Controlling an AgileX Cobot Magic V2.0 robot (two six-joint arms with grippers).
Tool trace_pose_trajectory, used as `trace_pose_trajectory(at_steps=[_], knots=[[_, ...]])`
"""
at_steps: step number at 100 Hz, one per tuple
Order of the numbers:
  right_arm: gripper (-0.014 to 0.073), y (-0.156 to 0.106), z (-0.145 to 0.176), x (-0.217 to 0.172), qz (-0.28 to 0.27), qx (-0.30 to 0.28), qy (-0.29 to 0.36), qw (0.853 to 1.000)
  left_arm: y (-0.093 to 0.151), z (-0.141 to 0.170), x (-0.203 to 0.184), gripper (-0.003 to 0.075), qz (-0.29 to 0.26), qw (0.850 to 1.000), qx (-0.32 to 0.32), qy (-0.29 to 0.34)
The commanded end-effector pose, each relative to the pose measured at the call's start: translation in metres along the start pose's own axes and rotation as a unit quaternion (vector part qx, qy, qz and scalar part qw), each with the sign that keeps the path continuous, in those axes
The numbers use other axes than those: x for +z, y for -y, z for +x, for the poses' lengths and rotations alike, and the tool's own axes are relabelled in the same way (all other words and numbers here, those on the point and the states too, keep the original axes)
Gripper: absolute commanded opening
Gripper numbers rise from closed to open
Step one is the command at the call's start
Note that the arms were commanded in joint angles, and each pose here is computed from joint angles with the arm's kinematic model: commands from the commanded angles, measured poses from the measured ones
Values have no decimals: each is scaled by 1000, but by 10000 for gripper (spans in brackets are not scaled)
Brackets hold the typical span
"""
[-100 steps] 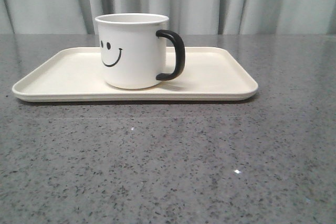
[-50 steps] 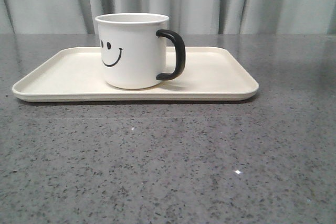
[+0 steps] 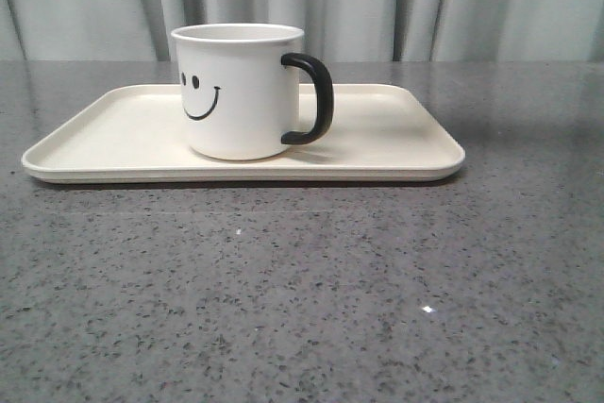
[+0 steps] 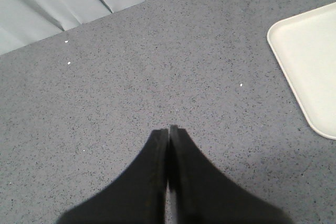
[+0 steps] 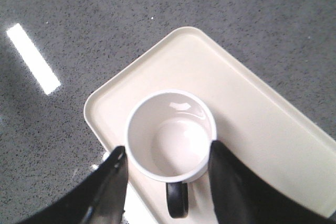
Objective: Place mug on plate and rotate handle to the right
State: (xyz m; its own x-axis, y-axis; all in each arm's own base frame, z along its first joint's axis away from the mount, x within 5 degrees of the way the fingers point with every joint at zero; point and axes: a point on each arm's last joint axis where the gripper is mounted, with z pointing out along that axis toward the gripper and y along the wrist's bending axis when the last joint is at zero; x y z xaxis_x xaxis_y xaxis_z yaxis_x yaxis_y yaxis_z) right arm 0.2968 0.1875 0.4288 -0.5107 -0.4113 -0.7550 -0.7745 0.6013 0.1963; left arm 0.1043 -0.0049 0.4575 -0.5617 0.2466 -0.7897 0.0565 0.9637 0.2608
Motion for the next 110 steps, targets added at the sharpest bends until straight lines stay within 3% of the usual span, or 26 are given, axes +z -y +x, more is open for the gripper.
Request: trace_pose_trajectory(at_steps=[1, 53, 110], knots=[[374, -10, -12, -10, -8, -11, 42, 999, -4, -5, -6, -20, -8, 1000, -5, 23], [374, 29, 4, 62, 9, 12, -33, 999, -4, -5, -6, -20, -8, 1000, -5, 23], [374, 51, 24, 113, 2, 38, -87, 996, -4, -5, -6, -20, -8, 1000, -5, 23]])
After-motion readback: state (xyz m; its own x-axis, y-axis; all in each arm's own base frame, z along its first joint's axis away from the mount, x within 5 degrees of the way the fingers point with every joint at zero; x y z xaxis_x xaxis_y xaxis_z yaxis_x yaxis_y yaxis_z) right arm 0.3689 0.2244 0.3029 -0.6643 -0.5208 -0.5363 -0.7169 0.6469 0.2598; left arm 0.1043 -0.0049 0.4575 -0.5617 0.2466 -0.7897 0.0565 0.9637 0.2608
